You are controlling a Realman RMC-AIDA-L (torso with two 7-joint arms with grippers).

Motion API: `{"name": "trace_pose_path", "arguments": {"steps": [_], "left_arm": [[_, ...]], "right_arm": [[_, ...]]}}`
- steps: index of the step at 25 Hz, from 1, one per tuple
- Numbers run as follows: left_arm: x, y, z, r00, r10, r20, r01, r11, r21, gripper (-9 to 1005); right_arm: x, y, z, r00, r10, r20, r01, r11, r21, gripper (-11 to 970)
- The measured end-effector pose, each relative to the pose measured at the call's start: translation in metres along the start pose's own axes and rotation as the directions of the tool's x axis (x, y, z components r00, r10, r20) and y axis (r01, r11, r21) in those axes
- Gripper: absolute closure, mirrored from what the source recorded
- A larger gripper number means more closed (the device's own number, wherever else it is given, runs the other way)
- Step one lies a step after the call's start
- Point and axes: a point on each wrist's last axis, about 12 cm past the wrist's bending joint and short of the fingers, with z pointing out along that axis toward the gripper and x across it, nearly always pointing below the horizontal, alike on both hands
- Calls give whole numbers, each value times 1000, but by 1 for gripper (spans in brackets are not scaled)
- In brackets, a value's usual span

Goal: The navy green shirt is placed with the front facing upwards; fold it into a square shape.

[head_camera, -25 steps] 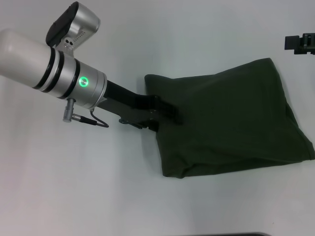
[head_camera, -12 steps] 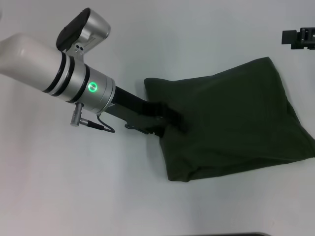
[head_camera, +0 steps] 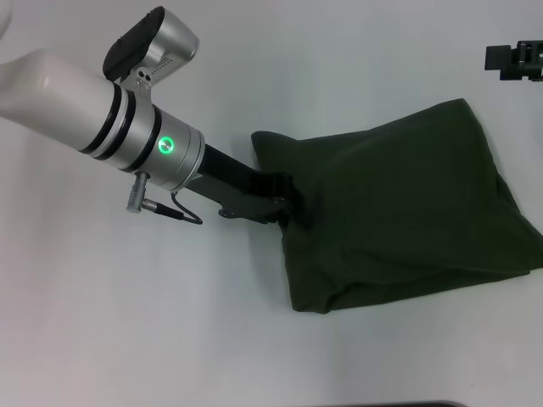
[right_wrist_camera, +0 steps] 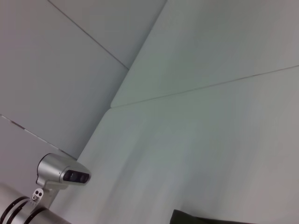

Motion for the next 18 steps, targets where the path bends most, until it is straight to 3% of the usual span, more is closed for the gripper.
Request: {"name": "trace_pose_path", "arguments": {"steps": [11,18], "left_arm": [[1,0,-3,1000,-8,7,8,999,36,927],[7,16,-24,999,-33,28,32,999,29,933]], "right_arm": [[-1,0,-1,1000,5,0,-5,1000,2,43],[0,0,-1,1000,8,0,-8,1000,2,43]]}}
